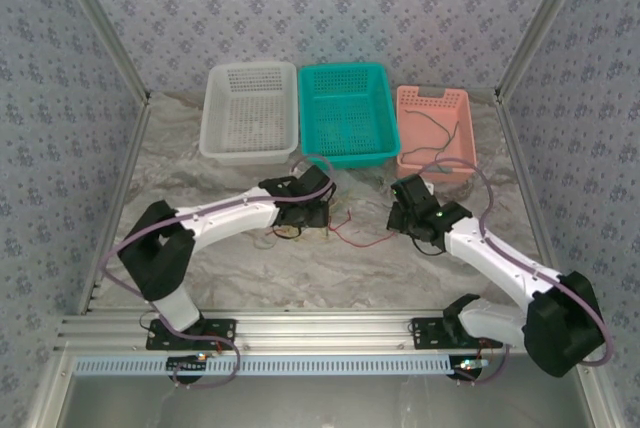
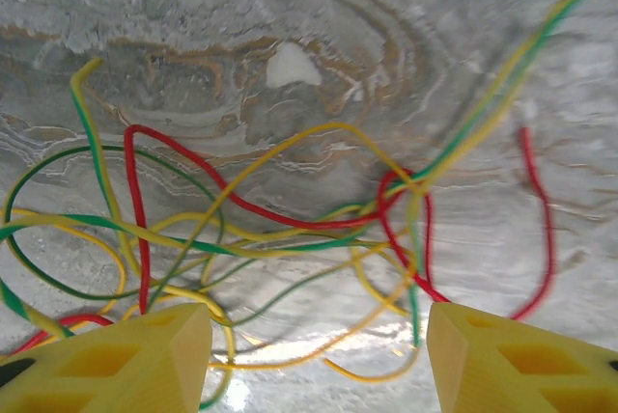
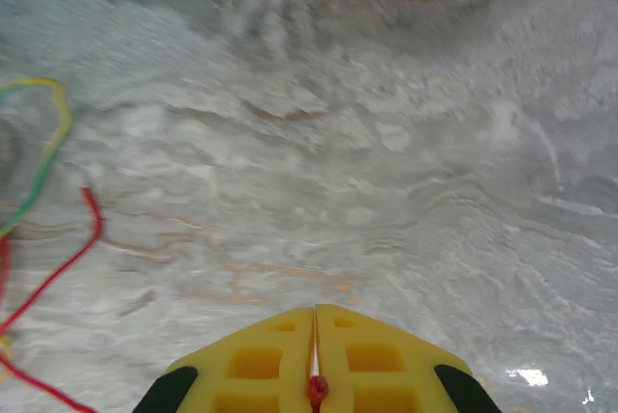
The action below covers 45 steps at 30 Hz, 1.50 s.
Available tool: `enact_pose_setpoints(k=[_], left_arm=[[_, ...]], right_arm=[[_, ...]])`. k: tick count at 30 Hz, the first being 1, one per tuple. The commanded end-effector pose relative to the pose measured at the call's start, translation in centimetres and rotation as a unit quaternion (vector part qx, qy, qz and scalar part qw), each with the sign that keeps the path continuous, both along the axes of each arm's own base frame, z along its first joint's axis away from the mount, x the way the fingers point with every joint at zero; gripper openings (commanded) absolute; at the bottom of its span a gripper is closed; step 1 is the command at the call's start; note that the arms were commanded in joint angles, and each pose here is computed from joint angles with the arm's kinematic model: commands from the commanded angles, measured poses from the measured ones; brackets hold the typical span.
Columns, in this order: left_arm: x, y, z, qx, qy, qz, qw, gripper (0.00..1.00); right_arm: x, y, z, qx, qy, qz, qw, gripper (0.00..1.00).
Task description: Untangle the cables
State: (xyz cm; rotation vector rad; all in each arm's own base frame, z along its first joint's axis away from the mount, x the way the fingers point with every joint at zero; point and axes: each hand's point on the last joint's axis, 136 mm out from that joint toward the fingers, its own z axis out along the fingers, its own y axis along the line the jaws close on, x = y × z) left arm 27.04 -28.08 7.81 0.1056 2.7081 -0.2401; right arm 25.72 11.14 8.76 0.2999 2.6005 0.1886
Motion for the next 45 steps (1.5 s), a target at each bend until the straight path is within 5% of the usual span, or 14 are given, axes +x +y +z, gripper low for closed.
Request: enact_pose_setpoints(k=[1,5,10,22,39,42,45], left_arm=[[0.6,-0.2,-0.6,-0.004,-0.012,0.015,1.0,0.57],[0.5,-0.3,-2.7,-0.008,-0.001,0.029,1.0,0.45],[-0.1,0.3,-4.3,-0.019,0.002,0.048,0.999,0.35],[-0.7,1.0,-5.9,-0.044,0.001,0.076,0.996,0.27],[-0.9,1.2,-6.6,-0.047,0.004,0.082,0.995,0.12],[-0.9,1.4,-6.6,-0.043,0.002,0.084,0.996,0.11],[-0.7,1.9,-6.7,-0.032,0.0,0.091,0.995,0.06]], right_arm=[[-0.8,-0.4,-1.9,0.002,0.032,0.008,0.999,0.18],[-1.5,-2.0,0.5,-0.015,-0.003,-0.024,1.0,0.5],[-3.1,-1.4,4.8,0.015,-0.07,-0.041,0.997,0.58],[-0.2,13.2,-1.1,0.159,-0.009,-0.013,0.987,0.47],[1.9,15.3,-4.6,0.166,0.009,-0.053,0.985,0.45],[2.2,15.3,-5.4,0.16,0.019,-0.058,0.985,0.34],[2.2,14.4,-6.0,0.141,0.021,-0.064,0.988,0.01]])
